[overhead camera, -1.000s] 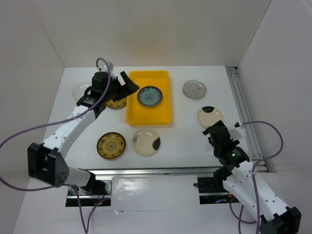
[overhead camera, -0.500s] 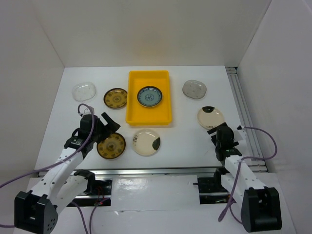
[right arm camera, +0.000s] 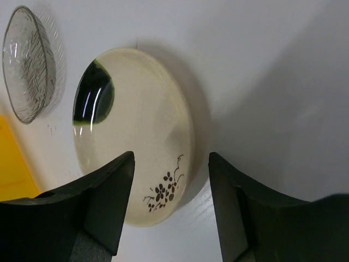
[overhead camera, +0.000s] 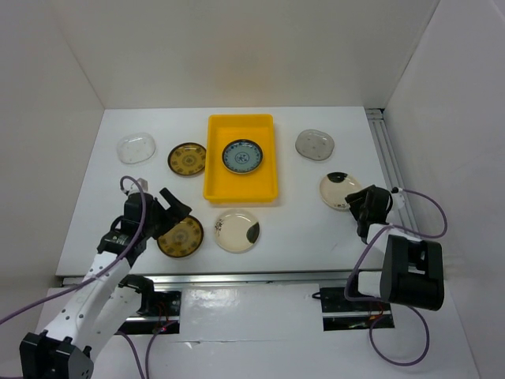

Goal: Place the plates into the plastic bin on the countertop

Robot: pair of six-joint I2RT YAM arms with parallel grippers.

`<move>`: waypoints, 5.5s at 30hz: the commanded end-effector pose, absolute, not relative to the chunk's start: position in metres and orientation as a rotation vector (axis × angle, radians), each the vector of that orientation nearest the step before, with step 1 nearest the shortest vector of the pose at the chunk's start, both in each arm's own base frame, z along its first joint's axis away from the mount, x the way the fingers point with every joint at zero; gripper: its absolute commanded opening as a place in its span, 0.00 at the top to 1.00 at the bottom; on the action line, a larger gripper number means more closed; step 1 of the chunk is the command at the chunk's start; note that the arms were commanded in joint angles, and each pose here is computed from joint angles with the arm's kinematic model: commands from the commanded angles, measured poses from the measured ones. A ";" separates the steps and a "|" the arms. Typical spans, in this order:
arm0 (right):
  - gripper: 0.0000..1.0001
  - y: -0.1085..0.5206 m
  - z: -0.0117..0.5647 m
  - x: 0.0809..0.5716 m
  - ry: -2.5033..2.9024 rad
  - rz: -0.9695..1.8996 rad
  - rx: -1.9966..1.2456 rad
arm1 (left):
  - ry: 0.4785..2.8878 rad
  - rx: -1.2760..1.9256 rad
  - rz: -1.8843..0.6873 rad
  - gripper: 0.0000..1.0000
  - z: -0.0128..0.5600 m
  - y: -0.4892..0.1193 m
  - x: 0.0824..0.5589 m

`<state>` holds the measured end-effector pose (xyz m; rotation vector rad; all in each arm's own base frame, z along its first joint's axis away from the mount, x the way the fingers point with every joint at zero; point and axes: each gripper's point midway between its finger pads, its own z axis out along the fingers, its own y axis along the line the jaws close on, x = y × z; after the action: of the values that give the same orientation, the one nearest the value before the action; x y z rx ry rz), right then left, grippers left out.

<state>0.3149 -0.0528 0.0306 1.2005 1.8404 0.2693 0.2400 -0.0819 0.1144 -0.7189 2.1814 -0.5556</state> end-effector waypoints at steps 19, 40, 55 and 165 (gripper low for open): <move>1.00 -0.039 0.011 0.296 1.995 0.285 1.191 | 2.144 -0.723 -0.454 0.00 0.165 -0.060 0.220; 1.00 0.174 0.251 0.392 1.743 0.850 0.289 | 2.252 -1.085 -0.413 0.00 0.105 -0.056 0.188; 1.00 0.260 0.175 0.510 1.964 0.808 0.117 | 2.263 -1.264 -0.170 0.01 0.058 -0.030 0.177; 0.04 0.241 0.078 0.182 2.207 0.972 -0.075 | 2.155 -0.360 -0.694 1.00 0.125 -0.182 0.526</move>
<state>0.1649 0.2233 0.0519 -0.0575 2.3345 0.9129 0.4989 -0.1802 0.0925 -0.3894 2.2669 -0.6422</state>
